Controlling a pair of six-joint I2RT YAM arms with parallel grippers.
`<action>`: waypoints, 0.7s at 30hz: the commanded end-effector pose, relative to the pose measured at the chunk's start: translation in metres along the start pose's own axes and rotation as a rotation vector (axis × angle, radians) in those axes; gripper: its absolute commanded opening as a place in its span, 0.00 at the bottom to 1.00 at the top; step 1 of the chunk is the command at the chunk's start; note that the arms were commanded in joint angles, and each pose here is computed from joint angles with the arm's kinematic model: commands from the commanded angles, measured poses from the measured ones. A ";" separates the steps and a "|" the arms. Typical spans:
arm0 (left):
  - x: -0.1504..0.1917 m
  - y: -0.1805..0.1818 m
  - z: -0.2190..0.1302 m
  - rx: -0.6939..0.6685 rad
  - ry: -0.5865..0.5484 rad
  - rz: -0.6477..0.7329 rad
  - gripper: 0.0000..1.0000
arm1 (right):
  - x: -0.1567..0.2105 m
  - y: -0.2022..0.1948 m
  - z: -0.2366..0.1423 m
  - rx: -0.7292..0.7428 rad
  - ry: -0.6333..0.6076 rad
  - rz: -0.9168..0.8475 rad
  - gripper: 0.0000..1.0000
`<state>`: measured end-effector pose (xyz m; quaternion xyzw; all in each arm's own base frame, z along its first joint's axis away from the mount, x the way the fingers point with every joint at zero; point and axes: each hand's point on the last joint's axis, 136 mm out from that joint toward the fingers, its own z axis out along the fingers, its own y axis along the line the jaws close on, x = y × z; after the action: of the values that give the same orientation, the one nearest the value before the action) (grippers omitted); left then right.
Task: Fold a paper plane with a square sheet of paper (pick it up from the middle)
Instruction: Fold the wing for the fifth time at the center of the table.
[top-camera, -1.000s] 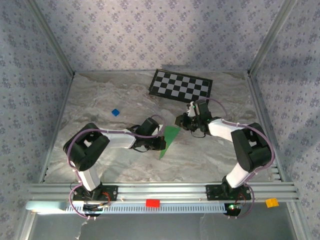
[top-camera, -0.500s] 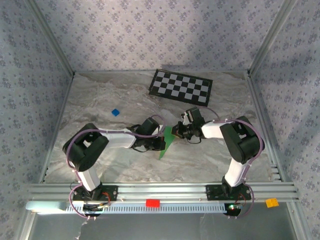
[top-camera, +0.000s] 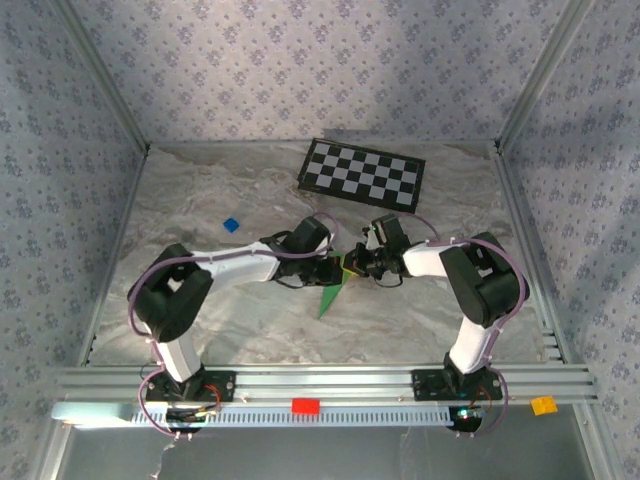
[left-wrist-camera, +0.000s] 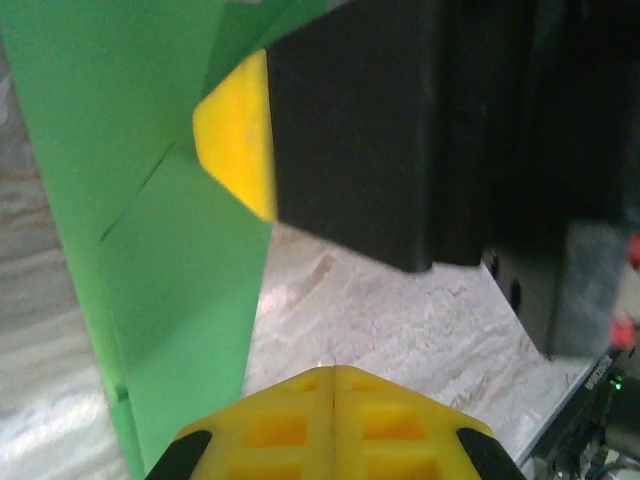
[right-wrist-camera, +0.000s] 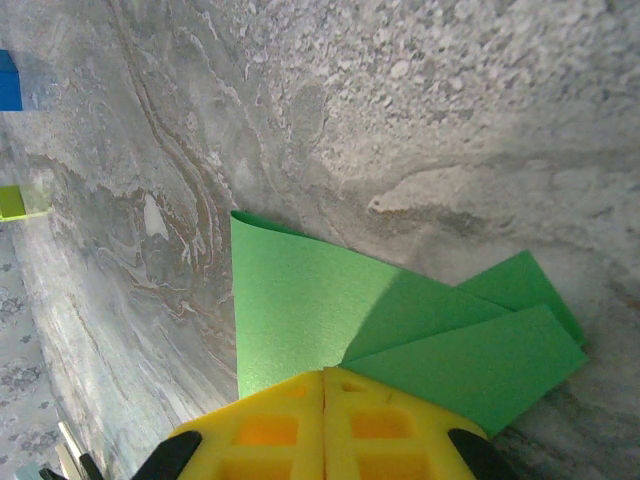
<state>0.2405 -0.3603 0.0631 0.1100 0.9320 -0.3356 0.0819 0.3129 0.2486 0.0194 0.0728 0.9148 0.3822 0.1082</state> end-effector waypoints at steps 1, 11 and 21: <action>0.004 0.004 0.018 0.010 0.054 -0.031 0.01 | 0.016 -0.045 0.009 0.145 0.037 0.064 0.07; 0.032 0.042 0.023 -0.095 0.083 -0.068 0.02 | 0.023 -0.055 0.008 0.165 0.051 0.066 0.07; 0.075 0.063 0.005 -0.108 0.129 -0.087 0.04 | 0.026 -0.061 0.004 0.185 0.045 0.063 0.06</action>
<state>0.2134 -0.3307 0.0199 0.0931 0.9418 -0.3182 0.0566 0.3140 0.2491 0.0188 0.0687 0.9117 0.3886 0.1142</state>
